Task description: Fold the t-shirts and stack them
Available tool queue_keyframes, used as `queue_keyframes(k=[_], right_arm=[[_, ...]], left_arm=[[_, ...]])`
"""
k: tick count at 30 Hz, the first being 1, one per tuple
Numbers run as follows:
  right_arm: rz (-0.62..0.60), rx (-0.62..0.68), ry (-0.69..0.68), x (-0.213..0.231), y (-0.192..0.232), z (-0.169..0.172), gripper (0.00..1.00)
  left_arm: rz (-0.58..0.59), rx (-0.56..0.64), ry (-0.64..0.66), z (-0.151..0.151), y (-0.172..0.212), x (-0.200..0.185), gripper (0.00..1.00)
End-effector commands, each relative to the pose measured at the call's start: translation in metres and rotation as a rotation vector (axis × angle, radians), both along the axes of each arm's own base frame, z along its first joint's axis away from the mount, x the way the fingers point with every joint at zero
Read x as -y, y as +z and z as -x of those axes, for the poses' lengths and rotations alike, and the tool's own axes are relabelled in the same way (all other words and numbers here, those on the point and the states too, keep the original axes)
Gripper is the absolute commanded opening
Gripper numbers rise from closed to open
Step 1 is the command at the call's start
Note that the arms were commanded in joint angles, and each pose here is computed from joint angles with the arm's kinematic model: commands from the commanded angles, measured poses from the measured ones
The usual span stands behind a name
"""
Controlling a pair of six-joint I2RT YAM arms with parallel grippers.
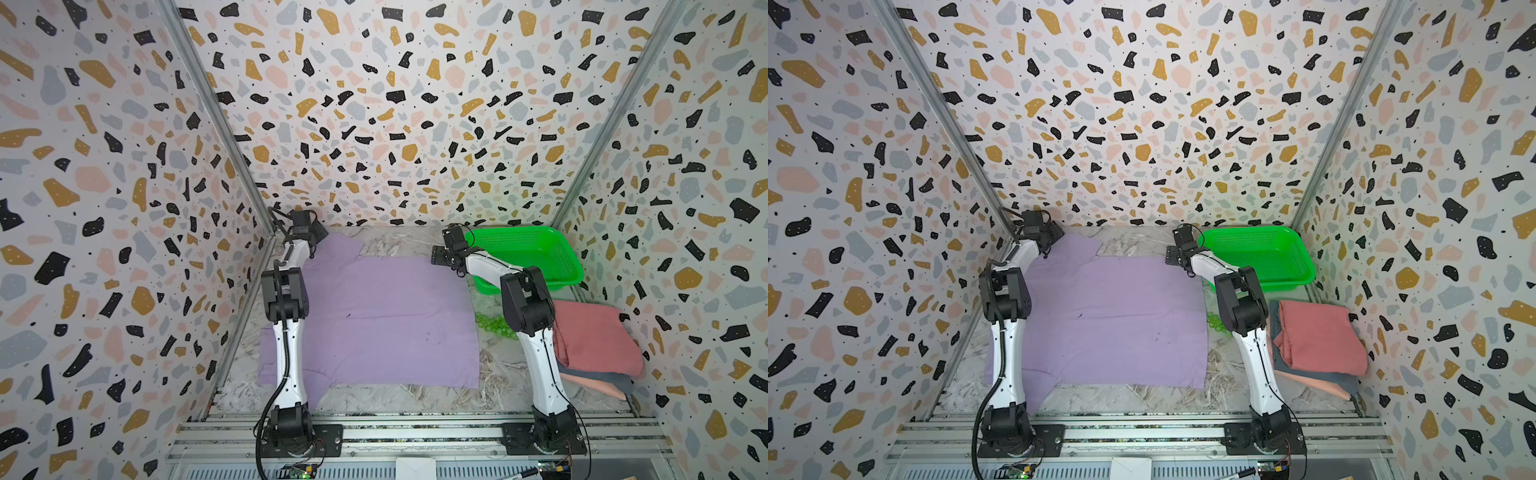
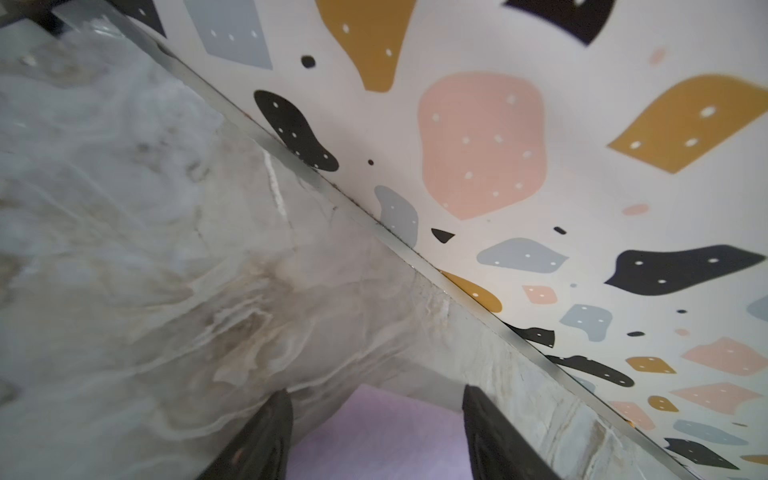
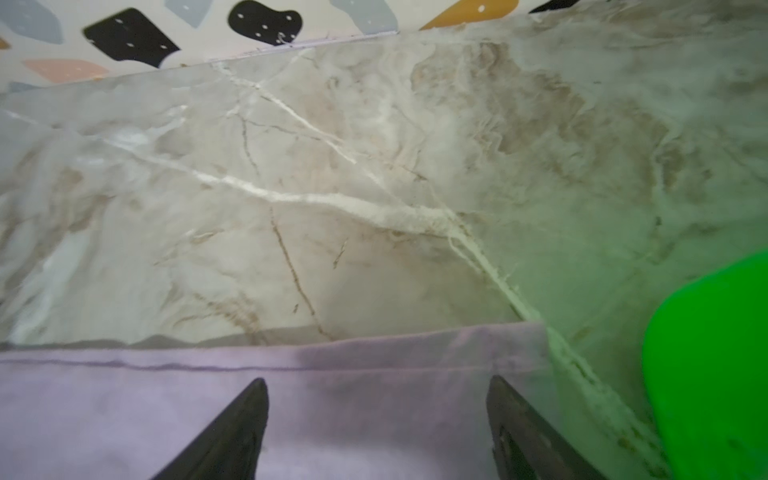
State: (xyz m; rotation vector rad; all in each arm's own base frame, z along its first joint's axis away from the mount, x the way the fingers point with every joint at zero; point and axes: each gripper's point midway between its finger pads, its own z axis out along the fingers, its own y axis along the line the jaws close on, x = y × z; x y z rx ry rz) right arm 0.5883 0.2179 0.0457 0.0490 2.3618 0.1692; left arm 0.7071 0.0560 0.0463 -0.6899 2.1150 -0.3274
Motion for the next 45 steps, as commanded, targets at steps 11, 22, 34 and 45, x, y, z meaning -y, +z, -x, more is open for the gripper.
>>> queue_keyframes(k=[11,22,34,45], right_arm=[[0.052,-0.061,-0.1,-0.007,-0.017,-0.007,0.81],[0.056,-0.057,-0.067,-0.019,-0.012,-0.003,0.06],[0.079,0.169,0.04,-0.025,0.096,0.021,0.0],[0.092,0.158,0.132,-0.001,0.086,0.071,0.01]], left_arm=[[-0.044,-0.153,0.034,0.016,-0.059,0.024,0.39],[-0.024,-0.07,0.024,0.01,-0.022,0.012,0.0],[-0.071,0.12,-0.051,0.042,0.136,-0.011,0.0],[-0.187,-0.061,-0.048,0.179,0.141,-0.014,0.0]])
